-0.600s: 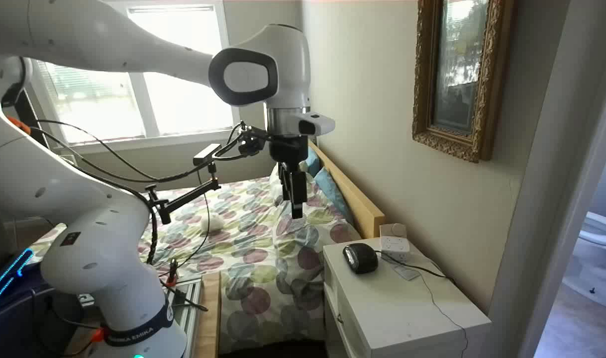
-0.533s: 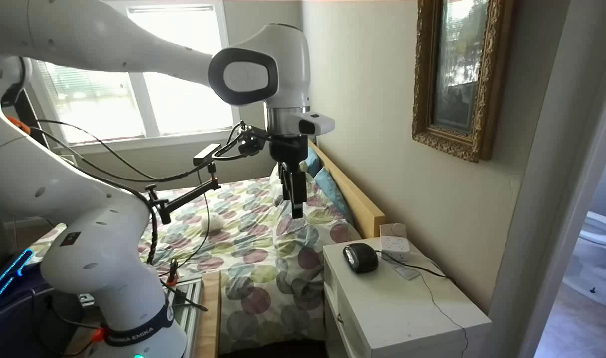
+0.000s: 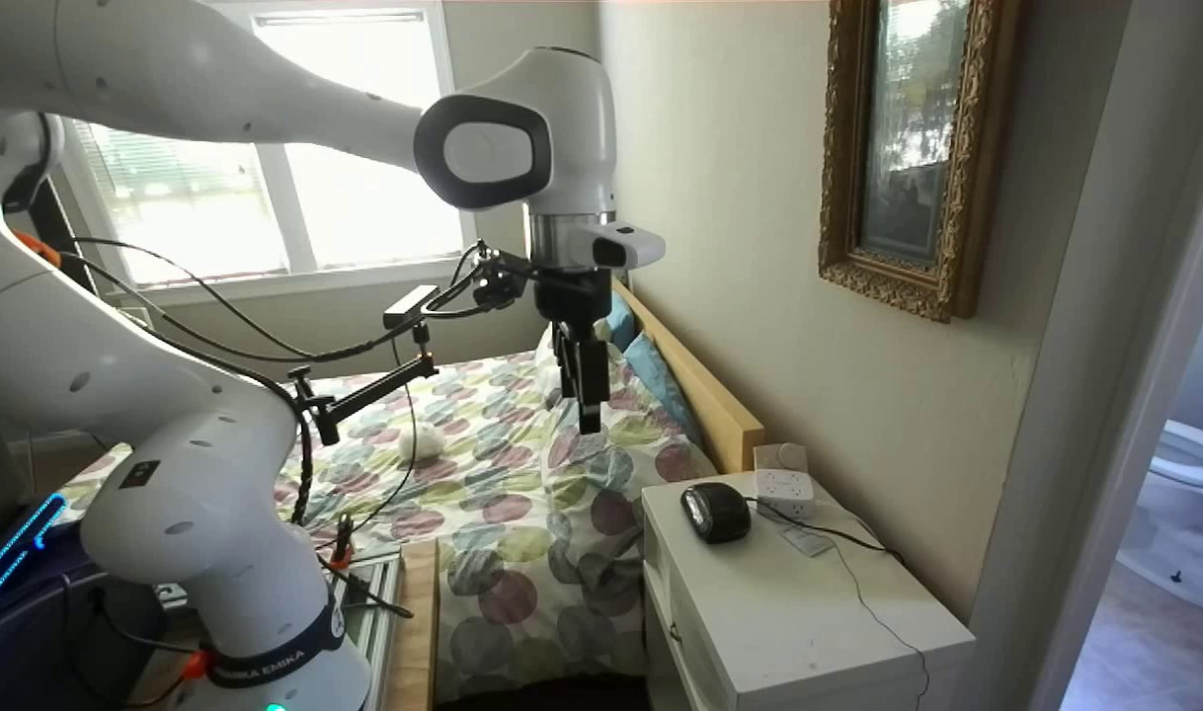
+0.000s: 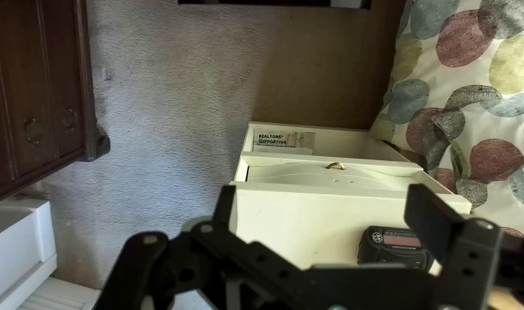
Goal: Move the cable on the cabinet
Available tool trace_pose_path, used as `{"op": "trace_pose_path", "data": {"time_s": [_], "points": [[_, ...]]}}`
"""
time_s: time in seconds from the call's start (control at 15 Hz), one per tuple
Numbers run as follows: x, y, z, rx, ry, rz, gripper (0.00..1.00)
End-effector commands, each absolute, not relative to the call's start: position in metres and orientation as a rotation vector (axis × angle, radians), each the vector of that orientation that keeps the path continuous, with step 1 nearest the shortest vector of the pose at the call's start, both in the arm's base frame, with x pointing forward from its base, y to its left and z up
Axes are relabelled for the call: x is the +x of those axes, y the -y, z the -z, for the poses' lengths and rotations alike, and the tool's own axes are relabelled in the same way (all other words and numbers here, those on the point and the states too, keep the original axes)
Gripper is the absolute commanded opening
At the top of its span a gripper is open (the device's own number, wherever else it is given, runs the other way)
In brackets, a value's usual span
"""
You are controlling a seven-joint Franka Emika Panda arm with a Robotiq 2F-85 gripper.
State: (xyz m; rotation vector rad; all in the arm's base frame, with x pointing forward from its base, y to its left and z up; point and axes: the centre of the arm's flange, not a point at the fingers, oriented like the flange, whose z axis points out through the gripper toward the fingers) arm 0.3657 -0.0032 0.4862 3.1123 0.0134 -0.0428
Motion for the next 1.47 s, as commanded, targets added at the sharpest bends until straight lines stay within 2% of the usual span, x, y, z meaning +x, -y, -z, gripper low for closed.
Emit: {"op": "trace_pose_path", "data": {"time_s": [0.0, 0.4, 0.93, 1.4], "points": [[0.366, 0.003, -0.486, 3.112, -0.013, 0.043, 1.00], [0.380, 0.004, -0.464, 3.077, 0.027, -0.017, 1.00], [0.509, -0.026, -0.345, 3.032, 0.602, -0.127, 1.00], [0.624, -0.044, -0.308, 2.893, 1.109, -0.061, 1.00]]}}
